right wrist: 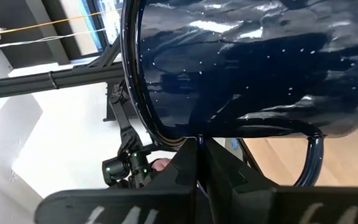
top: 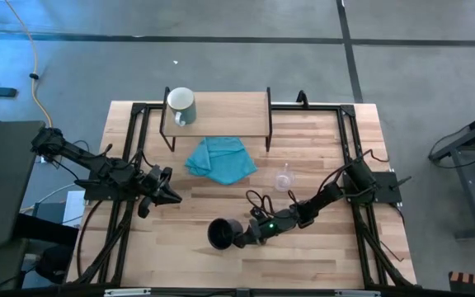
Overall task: Stack small to large cups/mugs on shelf
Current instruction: Put the blue mug on the shelf
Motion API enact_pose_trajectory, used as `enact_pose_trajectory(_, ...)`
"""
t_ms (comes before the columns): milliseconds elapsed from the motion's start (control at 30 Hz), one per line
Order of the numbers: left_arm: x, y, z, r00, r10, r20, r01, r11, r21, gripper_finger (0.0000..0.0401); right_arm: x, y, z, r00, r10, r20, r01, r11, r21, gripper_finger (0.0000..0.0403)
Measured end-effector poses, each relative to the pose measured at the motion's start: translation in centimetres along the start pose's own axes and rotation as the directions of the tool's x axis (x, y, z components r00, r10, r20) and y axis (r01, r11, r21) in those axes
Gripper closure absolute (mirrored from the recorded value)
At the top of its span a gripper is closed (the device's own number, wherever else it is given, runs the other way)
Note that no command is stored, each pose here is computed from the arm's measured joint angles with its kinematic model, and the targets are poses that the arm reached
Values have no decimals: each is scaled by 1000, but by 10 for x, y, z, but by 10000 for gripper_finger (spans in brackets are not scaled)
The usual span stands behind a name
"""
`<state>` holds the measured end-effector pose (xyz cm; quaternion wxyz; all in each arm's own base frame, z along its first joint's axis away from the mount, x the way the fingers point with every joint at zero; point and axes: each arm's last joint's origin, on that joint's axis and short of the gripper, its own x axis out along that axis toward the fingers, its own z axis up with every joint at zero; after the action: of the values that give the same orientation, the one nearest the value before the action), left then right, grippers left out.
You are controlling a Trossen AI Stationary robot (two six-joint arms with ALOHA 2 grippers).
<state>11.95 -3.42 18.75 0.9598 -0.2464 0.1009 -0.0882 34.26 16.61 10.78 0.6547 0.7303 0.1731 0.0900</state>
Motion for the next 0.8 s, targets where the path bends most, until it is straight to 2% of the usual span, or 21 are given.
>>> enact_pose_trajectory(167, 0, 0, 0, 1000, 0, 0, 0, 1000, 0, 375, 0, 0, 0, 1000, 1, 4, -1, 1000, 12, 395)
enact_pose_trajectory(533, 0, 0, 0, 1000, 0, 0, 0, 1000, 0, 375, 0, 1, -1, 1000, 7, 6, -8, 1000, 19, 348)
enact_pose_trajectory(800, 0, 0, 0, 1000, 0, 0, 0, 1000, 3, 375, 0, -1, -5, 1000, -9, -2, 9, 1000, 18, 343)
